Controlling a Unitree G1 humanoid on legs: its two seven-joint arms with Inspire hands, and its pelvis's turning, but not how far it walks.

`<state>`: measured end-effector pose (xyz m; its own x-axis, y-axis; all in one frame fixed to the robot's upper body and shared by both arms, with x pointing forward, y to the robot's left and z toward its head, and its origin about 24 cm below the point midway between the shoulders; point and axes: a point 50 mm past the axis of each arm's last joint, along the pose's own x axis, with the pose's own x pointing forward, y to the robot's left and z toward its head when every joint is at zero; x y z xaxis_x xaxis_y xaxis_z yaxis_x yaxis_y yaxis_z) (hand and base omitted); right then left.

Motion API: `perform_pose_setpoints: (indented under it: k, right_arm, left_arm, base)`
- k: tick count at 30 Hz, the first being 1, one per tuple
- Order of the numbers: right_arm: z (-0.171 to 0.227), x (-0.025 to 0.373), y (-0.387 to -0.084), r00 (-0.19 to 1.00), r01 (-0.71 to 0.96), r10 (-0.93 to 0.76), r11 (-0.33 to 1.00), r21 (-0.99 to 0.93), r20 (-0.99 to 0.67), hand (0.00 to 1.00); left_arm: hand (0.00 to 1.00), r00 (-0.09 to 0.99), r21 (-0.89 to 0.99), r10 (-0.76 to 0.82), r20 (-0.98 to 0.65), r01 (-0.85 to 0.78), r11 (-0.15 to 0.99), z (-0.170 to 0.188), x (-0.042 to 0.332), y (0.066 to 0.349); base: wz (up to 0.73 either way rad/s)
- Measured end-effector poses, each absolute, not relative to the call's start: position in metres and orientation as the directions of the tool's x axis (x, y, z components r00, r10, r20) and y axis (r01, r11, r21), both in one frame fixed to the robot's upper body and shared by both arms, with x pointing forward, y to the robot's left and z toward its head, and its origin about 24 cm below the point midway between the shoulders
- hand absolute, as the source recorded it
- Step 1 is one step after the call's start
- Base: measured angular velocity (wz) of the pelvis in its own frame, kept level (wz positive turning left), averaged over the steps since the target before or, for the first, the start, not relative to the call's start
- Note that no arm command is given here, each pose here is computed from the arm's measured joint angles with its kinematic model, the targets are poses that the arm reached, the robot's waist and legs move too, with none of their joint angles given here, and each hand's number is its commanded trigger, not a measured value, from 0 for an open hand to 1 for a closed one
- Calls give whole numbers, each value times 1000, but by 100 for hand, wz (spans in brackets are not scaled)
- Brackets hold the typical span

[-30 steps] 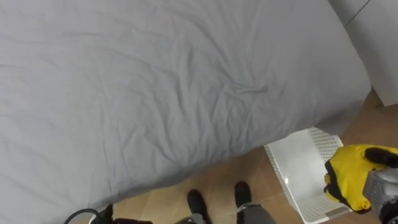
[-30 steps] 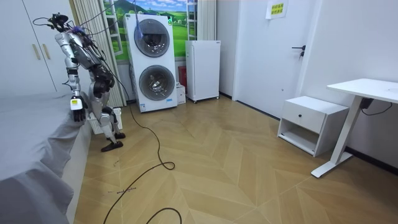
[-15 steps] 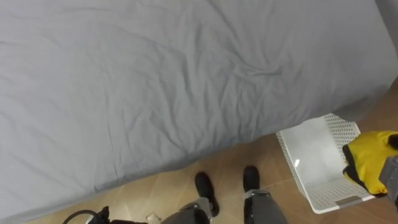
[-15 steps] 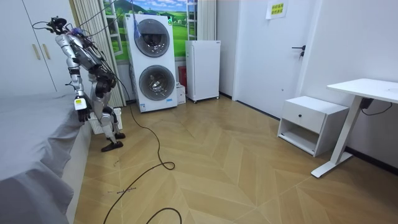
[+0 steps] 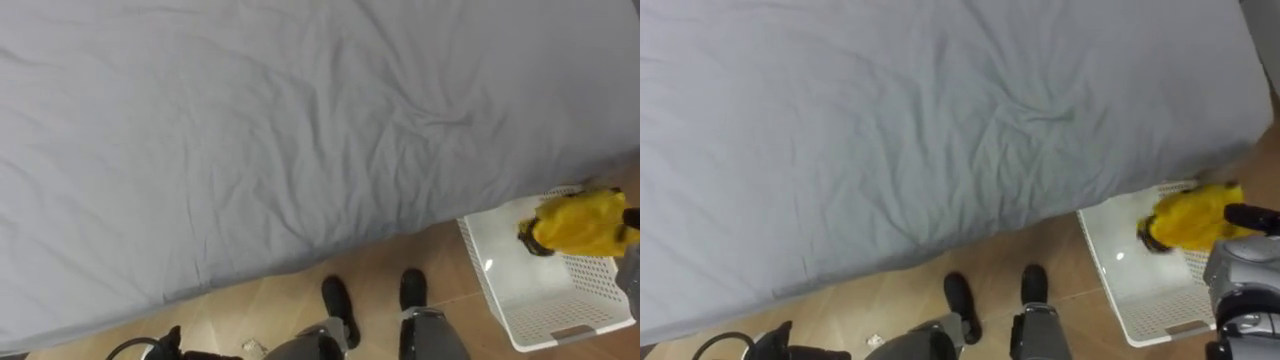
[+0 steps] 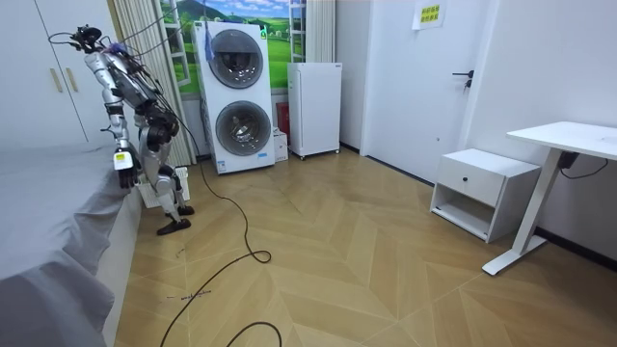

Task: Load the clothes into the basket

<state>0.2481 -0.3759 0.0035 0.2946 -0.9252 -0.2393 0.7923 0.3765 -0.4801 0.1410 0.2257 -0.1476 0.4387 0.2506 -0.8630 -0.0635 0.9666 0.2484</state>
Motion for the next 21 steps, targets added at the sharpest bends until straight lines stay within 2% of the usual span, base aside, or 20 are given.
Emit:
perform_pose_setpoints:
  k: [15,21]
  right_arm:
    - [-22,222,-372,242,788,-932,351,-506,-270,0]
    - [-62,185,-352,204,757,-903,390,-524,-379,0]
  left_arm:
    - [0,460,238,243,-854,-71,969,-148,139,227]
    - [0,414,225,258,-873,-127,966,-153,116,235]
  base:
    - [6]
    - [24]
